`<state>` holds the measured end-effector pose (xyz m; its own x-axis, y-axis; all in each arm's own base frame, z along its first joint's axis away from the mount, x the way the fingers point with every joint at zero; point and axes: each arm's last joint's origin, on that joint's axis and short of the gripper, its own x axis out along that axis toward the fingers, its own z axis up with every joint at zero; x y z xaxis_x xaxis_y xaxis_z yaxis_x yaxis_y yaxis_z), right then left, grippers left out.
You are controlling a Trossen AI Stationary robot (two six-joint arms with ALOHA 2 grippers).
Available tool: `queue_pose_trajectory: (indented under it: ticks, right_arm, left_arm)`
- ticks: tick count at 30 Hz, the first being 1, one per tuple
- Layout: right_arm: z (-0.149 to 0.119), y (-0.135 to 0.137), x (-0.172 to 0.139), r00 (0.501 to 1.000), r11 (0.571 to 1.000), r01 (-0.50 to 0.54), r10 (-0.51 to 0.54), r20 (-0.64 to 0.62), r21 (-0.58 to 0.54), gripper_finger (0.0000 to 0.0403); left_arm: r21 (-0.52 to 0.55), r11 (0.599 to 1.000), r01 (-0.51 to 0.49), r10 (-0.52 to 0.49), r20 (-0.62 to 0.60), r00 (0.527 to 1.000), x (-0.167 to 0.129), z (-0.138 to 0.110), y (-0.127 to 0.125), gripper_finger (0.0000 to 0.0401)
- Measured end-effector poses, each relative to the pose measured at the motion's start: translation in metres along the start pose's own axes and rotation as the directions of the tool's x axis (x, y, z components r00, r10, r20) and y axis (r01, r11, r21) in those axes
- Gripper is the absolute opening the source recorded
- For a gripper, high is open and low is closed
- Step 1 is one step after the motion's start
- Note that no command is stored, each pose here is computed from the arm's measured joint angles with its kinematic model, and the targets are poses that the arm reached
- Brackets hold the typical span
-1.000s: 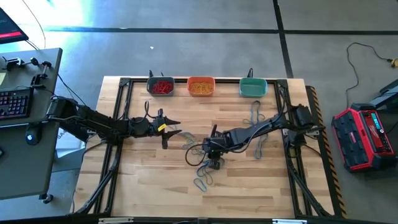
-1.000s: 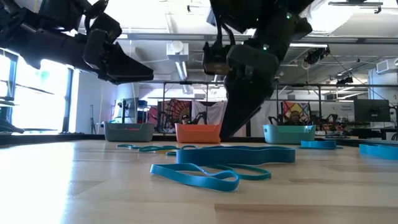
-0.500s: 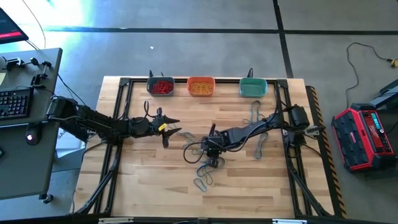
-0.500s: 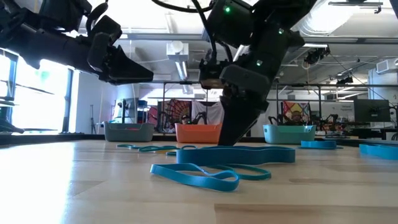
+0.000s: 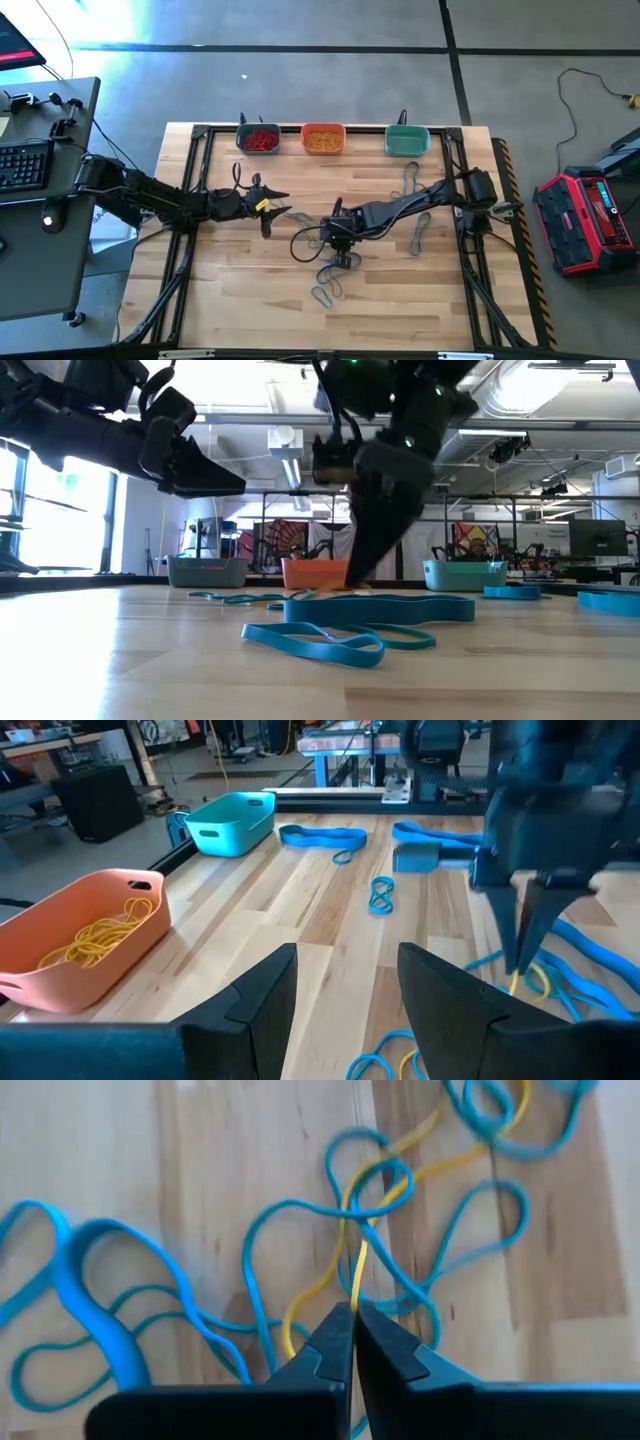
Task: Sort rubber bands into baskets
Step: Put the yellow rubber band into the orange bin
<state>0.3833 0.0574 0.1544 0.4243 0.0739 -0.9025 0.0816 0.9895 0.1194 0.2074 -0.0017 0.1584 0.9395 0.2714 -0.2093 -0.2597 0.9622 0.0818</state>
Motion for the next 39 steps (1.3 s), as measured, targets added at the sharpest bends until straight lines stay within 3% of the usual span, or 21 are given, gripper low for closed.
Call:
queue_pose_trajectory:
  ticks: [7,25,39]
  right_arm:
    - [0.023,0.005,-0.023,0.999,0.995,0.044,-0.044,-0.003,-0.085,0.0001]
    - [0.065,0.010,-0.086,0.960,0.942,0.279,-0.274,0.054,-0.185,0.0000]
    - [0.089,-0.001,-0.125,0.866,0.844,0.498,-0.473,0.161,-0.200,0.0000]
  left_arm:
    - [0.008,1.000,0.001,-0.001,-0.022,1.000,0.000,-0.002,0.000,0.0168]
    - [-0.010,1.000,0.001,-0.002,-0.022,1.000,0.000,-0.002,0.000,0.0168]
    - [-0.007,1.000,0.001,-0.001,-0.022,1.000,0.000,-0.002,0.000,0.0168]
